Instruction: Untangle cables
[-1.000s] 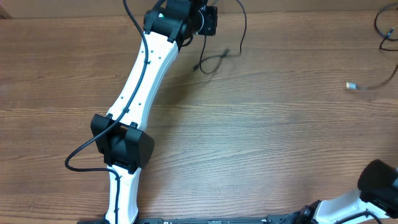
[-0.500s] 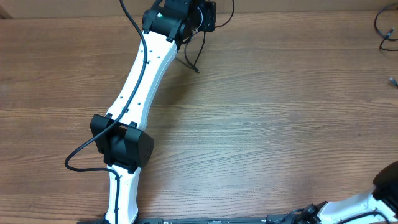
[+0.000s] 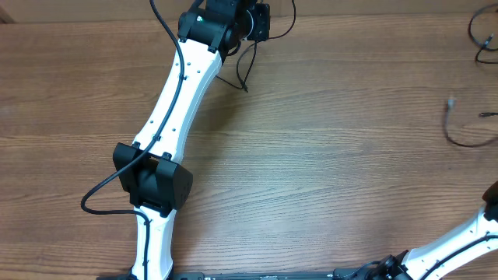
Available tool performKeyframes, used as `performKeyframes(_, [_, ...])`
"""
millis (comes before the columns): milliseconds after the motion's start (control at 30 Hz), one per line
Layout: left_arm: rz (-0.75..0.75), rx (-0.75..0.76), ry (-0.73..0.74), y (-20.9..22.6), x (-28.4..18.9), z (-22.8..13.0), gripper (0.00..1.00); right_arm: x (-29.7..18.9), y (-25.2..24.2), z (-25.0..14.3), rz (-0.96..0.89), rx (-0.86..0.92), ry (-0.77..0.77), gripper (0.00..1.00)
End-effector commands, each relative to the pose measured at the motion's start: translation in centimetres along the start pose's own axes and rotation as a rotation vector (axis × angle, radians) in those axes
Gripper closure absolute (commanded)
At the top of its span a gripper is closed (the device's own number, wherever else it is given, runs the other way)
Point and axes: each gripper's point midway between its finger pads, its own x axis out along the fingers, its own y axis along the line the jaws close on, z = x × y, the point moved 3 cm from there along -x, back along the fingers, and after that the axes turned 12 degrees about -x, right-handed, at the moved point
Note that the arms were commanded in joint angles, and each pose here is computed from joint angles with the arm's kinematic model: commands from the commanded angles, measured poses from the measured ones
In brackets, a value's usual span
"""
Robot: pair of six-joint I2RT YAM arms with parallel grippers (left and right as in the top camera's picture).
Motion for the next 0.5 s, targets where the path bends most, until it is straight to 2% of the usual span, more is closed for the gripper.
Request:
performKeyframes(0, [-0.011,0.003,-0.031,-0.7,-1.7,0.9,0.96,0.5,1.3,-1.1,0.101,0.062,0.072,0.96])
performKeyframes(133, [0.002,0.028,-0.008,-0.4,-1.7,0.4,0.96,1.1,-0.1,-1.6,0.067,0.093,0.099,0.96])
performKeyframes(300, [0.017,0.068,0.021,-0.1,-1.7,-0.2,0.96,0.1,-2.4,-0.2,0.036,0.127,0.059,0.96])
performKeyframes(467, [0.027,0.080,0.020,0.1,-1.7,-0.2,0.96,-1.0,-8.0,1.4,-0.292,0.136,-0.067,0.96])
